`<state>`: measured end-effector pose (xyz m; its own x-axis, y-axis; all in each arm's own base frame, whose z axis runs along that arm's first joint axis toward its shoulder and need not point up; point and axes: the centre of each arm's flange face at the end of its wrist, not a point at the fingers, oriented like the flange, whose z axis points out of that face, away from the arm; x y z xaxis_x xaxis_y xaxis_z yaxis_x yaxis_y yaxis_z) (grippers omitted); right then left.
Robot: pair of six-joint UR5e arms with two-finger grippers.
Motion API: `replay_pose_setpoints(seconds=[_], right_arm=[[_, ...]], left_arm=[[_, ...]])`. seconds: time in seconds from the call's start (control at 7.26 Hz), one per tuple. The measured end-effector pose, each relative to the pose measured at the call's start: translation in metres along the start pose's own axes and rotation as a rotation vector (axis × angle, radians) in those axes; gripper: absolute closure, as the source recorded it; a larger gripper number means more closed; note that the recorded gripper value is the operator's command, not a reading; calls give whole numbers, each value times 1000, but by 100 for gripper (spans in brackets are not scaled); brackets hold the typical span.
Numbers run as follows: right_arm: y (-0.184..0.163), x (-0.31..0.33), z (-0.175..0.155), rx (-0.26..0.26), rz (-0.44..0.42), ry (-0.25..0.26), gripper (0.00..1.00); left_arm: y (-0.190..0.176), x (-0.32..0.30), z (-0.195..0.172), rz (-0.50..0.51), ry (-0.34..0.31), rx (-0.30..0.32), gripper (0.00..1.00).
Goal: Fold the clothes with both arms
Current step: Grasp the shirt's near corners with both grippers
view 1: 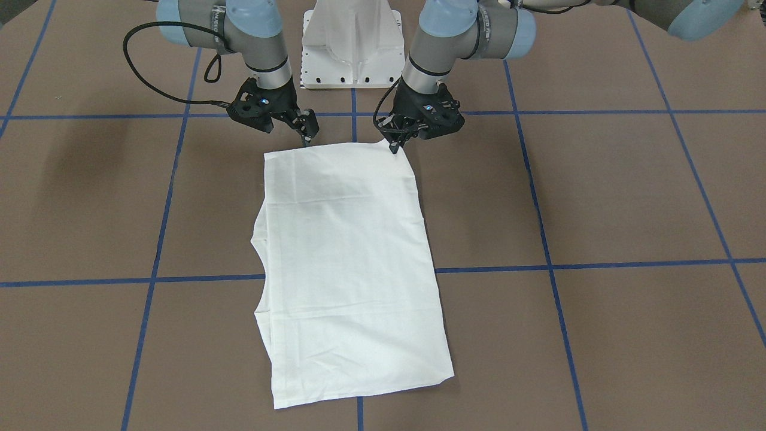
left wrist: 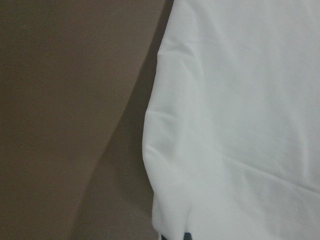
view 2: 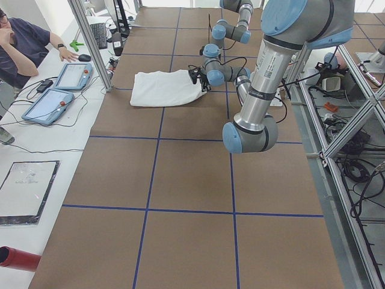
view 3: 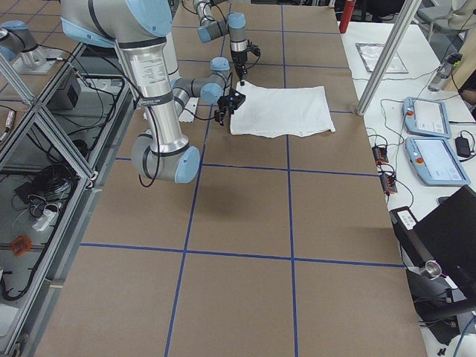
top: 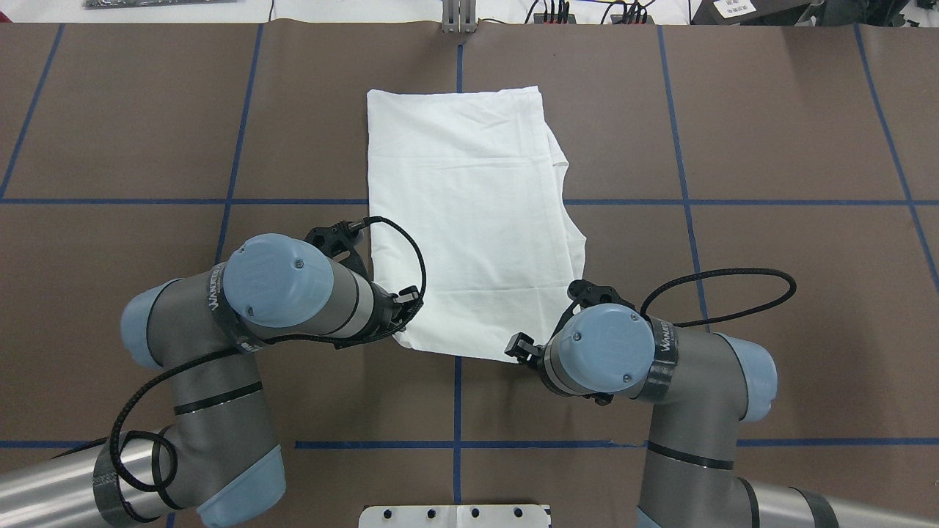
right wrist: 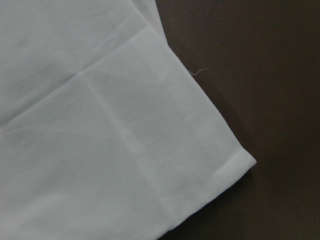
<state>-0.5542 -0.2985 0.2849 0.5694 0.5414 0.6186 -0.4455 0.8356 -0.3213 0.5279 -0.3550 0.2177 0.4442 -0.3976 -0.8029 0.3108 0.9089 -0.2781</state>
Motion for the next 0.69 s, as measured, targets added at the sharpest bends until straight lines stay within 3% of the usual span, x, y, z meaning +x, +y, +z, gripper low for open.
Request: replay_pose_setpoints(seconds=[0.28,0.69], right_arm=[[-2,-6,13,29,68,9,0],[-4,-4,18,40,77,21,1]], left_arm=[[0,0,0,0,1,0,100],[0,0,0,1,4,0,100]])
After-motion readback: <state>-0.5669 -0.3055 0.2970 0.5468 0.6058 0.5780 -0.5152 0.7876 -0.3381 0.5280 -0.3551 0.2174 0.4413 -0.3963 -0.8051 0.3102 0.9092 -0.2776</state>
